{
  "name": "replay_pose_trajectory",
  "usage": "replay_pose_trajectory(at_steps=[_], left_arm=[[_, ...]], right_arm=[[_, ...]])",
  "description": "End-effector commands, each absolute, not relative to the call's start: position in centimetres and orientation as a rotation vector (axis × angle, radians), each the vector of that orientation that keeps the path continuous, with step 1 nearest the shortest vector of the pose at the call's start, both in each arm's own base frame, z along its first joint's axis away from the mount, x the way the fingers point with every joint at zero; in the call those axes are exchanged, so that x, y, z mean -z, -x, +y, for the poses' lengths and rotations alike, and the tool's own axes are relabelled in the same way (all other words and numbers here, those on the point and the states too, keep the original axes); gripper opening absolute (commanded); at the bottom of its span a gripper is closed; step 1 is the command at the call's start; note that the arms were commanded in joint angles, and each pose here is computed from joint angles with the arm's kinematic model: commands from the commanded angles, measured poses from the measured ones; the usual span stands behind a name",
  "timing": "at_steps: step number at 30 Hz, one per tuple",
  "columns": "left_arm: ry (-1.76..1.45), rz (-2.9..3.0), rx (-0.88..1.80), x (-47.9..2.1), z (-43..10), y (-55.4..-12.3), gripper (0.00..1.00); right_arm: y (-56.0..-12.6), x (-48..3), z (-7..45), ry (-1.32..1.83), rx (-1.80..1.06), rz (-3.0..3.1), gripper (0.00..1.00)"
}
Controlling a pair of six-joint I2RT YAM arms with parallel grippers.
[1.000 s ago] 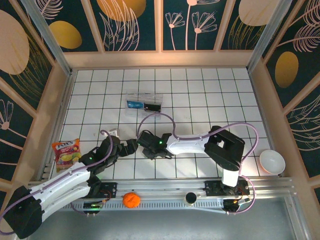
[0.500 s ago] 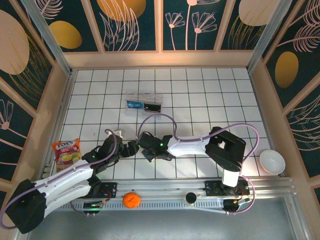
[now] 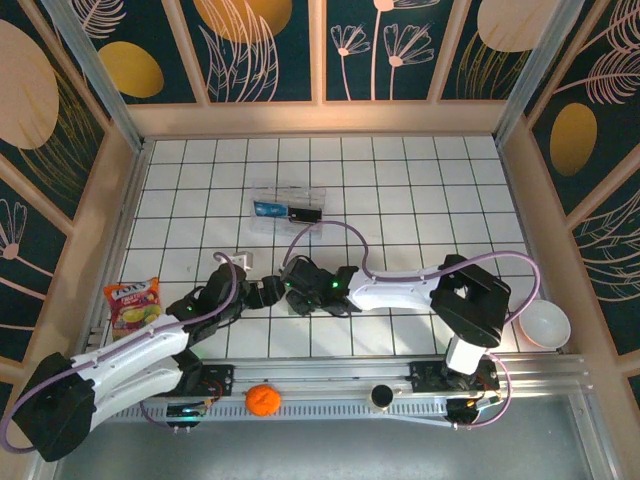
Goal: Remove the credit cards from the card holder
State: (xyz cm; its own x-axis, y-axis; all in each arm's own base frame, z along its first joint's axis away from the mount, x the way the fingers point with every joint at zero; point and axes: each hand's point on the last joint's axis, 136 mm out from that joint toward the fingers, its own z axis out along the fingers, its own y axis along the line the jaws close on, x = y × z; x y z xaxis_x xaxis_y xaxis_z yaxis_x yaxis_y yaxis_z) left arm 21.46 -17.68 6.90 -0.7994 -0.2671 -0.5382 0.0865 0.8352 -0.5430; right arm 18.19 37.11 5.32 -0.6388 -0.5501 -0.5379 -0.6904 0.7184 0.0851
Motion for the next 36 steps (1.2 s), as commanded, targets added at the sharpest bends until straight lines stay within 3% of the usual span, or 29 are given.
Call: replay_pose_trajectory(at_steps=[1,10,12,19,23,28,36], left_arm=[[0.135,2.367,0.726,-7.6,-17.5,-21.8,0.89],[0.128,2.374,0.718,-7.4,-17.5,-21.8,0.89],[0.127,2.376,0.722,-7.4,-17.5,-21.8,0.89],[0.109,2.386,0.754,-7.1,-18.0,-21.5,0.84],[0.071,2.389,0.810,-7.4,-19.1,-21.5,0.68],[0.039,2.403,0.889,-7.5,-20.8,-21.6,0.40],[-0.013,2.416,0.960,-7.4,-23.1,-22.0,0.23]], right_arm=[[-18.0,-4.9,37.1,0.941,-0.367,2.473,0.38],[-17.3,-1.0,35.8,0.999,-0.226,2.536,0.47],[-17.3,-0.5,35.3,1.001,-0.184,2.546,0.42],[-17.2,-1.0,35.3,0.946,-0.222,2.533,0.10],[-17.4,-2.1,36.0,0.904,-0.295,2.504,0.00],[-17.5,-3.4,36.6,0.851,-0.403,2.457,0.00],[-17.7,-5.6,37.1,0.786,-0.533,2.382,0.00]])
